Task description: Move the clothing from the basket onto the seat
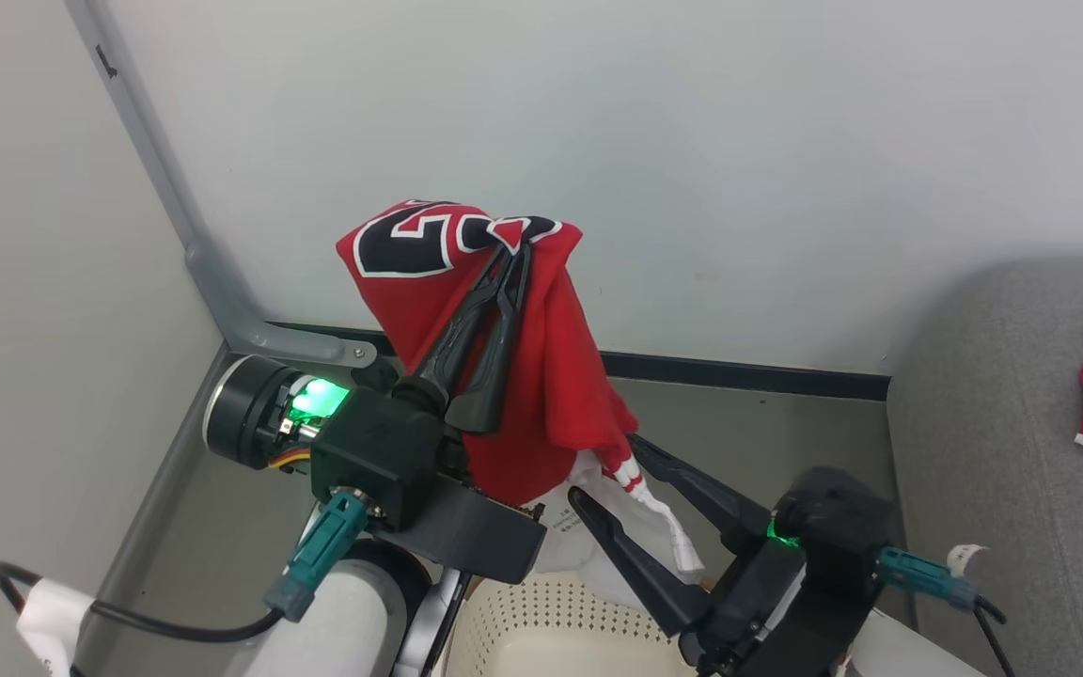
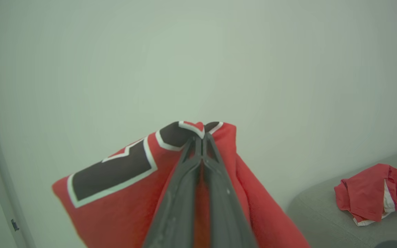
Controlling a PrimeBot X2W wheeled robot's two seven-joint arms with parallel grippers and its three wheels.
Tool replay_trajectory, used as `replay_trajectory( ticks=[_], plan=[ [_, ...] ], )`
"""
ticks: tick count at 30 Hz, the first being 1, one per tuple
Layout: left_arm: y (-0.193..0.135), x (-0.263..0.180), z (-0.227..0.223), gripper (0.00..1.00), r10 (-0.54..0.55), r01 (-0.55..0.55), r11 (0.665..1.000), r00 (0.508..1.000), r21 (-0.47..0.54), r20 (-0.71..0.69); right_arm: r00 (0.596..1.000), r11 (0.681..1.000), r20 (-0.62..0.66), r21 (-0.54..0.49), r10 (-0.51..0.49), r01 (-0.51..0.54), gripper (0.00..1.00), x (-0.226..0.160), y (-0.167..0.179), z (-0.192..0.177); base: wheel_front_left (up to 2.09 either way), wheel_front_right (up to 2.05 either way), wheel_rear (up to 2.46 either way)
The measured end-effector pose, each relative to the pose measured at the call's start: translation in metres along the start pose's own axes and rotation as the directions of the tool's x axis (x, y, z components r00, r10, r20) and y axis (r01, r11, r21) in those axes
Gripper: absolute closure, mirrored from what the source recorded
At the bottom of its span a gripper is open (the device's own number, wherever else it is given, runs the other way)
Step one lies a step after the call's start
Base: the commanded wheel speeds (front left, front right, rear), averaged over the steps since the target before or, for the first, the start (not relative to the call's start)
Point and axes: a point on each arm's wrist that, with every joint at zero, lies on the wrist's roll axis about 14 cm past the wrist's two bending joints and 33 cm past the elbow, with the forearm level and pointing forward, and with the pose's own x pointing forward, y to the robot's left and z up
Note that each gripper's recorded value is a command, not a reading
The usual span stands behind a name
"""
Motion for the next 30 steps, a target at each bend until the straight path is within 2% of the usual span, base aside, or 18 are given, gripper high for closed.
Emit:
replay_trajectory(
  ticks=[6,7,8,9,17,26,27,28,29,30],
  plan=[
    [-0.004,0.001,0.002,1.00,-0.021,0.021,1.000,1.000,-0.004,-0.021,0.997,0.998,-0.044,0.002,0.062,-0.062,0.00,0.023,0.007,-0.012,0.00,0.00,0.00],
    [-0.003,0.000,0.001,1.00,-0.017,0.017,1.000,1.000,-0.003,-0.026,0.996,0.997,-0.046,0.004,0.071,-0.071,0.51,0.027,0.008,-0.013,0.00,0.00,0.00],
    [-0.002,0.000,0.000,1.00,-0.016,0.016,1.000,0.999,-0.003,-0.032,0.996,0.997,-0.050,0.007,0.079,-0.079,0.78,0.030,0.010,-0.015,0.00,0.00,0.00],
    [-0.001,-0.001,0.000,1.00,-0.013,0.013,1.000,0.999,-0.006,-0.036,0.994,0.996,-0.054,0.009,0.092,-0.092,1.00,0.033,0.013,-0.016,0.00,0.00,0.00],
    [-0.007,-0.001,0.003,1.00,-0.032,0.031,0.999,0.998,-0.021,-0.049,0.991,0.993,-0.062,0.027,0.119,-0.117,1.00,0.042,0.018,-0.022,0.00,0.00,0.00],
    [-0.014,0.000,0.003,1.00,-0.048,0.046,0.998,0.997,-0.041,-0.058,0.997,0.996,-0.038,0.066,0.070,-0.067,1.00,0.038,0.005,-0.019,0.00,0.00,0.00],
    [-0.015,0.001,0.003,0.70,-0.048,0.046,0.998,0.997,-0.043,-0.060,0.998,0.996,-0.031,0.068,0.062,-0.060,1.00,0.037,0.003,-0.018,0.00,0.00,0.00],
    [-0.015,0.000,0.002,0.64,-0.047,0.044,0.998,0.997,-0.046,-0.064,0.998,0.996,-0.029,0.069,0.056,-0.053,1.00,0.036,0.001,-0.017,0.00,0.00,0.00],
    [-0.016,-0.001,0.000,0.43,-0.043,0.040,0.998,0.997,-0.052,-0.068,0.999,0.997,-0.027,0.069,0.047,-0.046,1.00,0.035,-0.001,-0.016,0.00,0.00,0.00],
    [-0.016,-0.002,-0.002,0.07,-0.043,0.039,0.998,0.996,-0.057,-0.073,0.999,0.997,-0.025,0.068,0.037,-0.035,1.00,0.033,-0.005,-0.015,0.00,0.00,0.00]
  ],
)
